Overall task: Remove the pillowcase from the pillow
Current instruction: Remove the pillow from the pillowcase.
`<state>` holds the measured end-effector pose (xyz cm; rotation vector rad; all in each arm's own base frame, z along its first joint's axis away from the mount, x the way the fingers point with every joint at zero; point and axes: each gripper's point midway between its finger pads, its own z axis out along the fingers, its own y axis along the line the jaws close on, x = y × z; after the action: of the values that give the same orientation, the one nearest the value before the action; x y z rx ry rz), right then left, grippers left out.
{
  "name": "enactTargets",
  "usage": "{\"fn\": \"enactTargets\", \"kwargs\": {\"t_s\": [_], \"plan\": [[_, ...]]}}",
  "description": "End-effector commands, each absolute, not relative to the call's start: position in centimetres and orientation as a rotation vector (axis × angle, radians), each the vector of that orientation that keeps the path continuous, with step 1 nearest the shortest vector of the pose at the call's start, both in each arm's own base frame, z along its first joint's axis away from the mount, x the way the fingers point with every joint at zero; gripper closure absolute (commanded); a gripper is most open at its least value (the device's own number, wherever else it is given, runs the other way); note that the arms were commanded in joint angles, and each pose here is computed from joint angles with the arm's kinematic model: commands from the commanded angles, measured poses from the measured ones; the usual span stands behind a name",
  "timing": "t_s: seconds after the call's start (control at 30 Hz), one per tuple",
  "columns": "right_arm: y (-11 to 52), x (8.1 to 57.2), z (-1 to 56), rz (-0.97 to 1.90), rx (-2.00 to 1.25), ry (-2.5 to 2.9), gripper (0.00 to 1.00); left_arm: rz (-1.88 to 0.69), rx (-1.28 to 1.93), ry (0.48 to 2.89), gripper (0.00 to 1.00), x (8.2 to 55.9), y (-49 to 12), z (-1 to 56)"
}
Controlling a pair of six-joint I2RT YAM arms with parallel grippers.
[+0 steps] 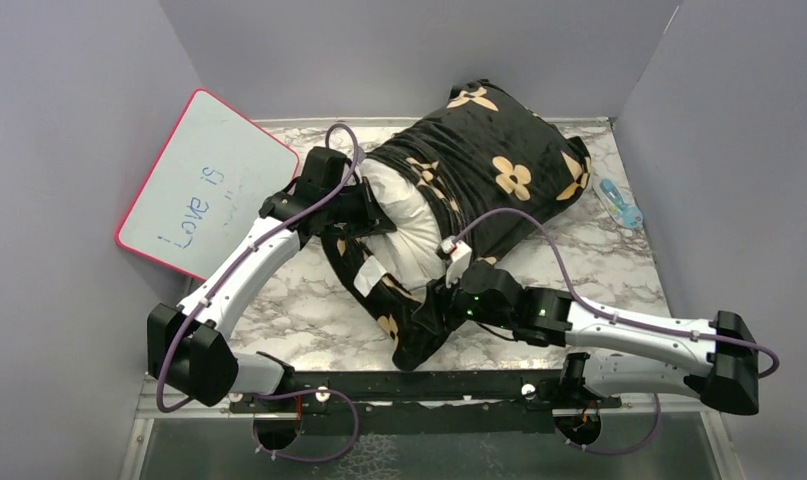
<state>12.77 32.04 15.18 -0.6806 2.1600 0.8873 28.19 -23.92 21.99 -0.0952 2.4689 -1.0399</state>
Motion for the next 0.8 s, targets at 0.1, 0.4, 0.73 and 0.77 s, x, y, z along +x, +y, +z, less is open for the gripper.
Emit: {"fn": "enactTargets", "kwargs": {"t_s": [0.1,0.4,0.73,0.77], "plan": [[29.2,11.8,17.2,0.9,-0.445,2.244,0.34,-1.088,-0.066,2.163,1.0,31.5,-23.6,27.4],[21.9,15.6,16.9,0.653,0.328,2.245,0.21,-1.11,-0.089,2.173,1.0,30.4,-23.3,26.5],[27.8,16.4,14.9,0.96,0.282,2.248,0.36,-1.139,-0.08,2.146,1.0,30.5,-23.6,27.8],[28.1,16.5,14.0,0.986,0.286,2.282,0.45,-1.14,-0.077,2.144,1.0,30.5,-23.7,27.8]]}}
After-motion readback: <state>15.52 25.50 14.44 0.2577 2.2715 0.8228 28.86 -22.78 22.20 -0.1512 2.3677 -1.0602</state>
